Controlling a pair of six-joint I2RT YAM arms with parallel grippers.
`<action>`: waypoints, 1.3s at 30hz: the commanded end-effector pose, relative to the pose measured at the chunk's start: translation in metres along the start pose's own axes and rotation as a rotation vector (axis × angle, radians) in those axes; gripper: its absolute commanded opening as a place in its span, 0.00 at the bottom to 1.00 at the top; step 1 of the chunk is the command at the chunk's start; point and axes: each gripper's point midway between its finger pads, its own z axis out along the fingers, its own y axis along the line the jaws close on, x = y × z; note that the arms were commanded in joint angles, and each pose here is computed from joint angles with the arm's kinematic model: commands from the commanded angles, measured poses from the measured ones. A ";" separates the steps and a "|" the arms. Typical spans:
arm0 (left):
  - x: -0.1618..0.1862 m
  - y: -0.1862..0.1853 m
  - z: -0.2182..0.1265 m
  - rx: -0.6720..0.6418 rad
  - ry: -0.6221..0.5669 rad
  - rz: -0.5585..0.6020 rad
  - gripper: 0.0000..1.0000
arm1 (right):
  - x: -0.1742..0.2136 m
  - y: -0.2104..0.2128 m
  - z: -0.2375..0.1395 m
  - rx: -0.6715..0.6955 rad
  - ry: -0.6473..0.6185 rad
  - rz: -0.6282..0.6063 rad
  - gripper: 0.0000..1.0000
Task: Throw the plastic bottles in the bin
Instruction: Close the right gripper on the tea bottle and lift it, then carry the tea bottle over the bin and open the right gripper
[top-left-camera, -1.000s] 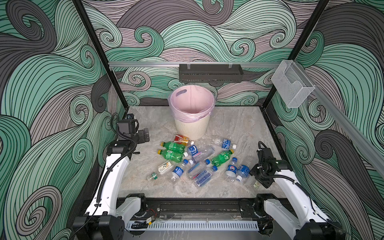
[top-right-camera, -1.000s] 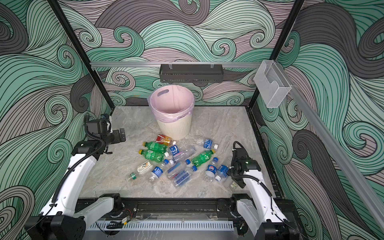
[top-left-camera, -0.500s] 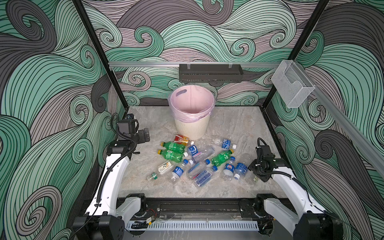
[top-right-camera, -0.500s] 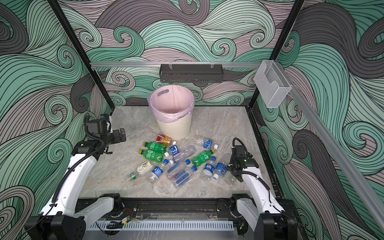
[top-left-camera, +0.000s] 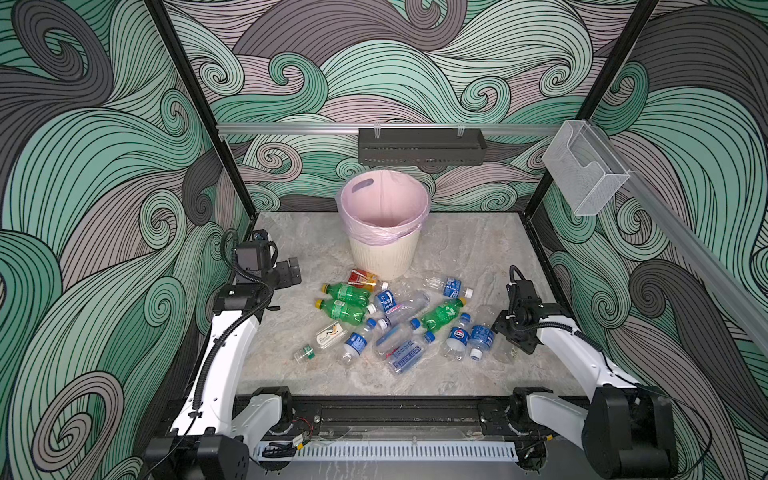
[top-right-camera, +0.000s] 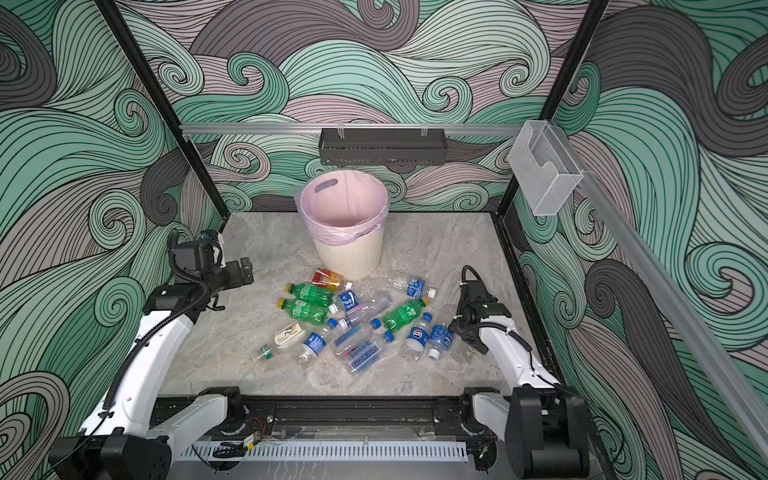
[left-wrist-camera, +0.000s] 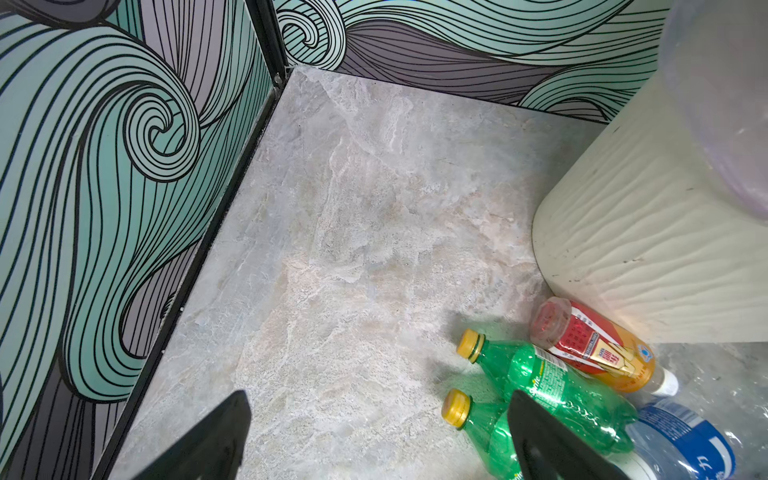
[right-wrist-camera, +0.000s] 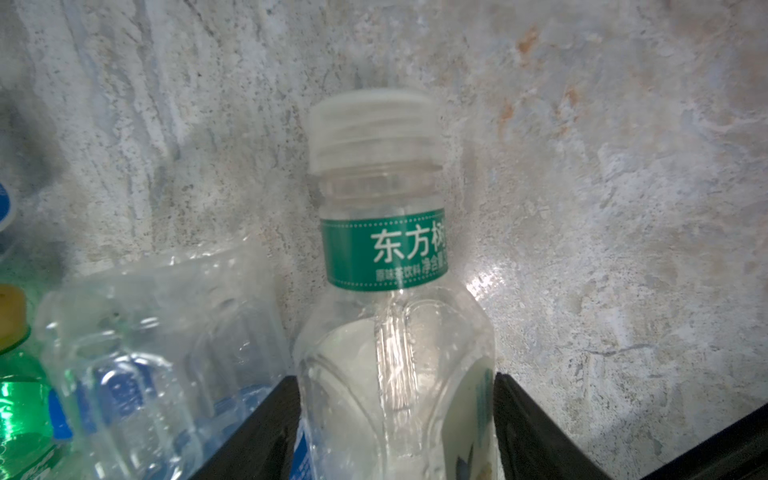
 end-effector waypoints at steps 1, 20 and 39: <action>0.002 -0.002 -0.005 0.012 -0.002 -0.010 0.99 | 0.018 -0.002 0.012 0.008 0.084 -0.028 0.72; 0.002 -0.003 -0.005 0.018 -0.004 -0.014 0.99 | 0.009 -0.005 0.010 0.043 0.064 -0.081 0.58; 0.018 0.005 0.008 -0.036 0.083 0.011 0.99 | -0.043 0.086 -0.124 -0.453 -0.211 -0.375 0.46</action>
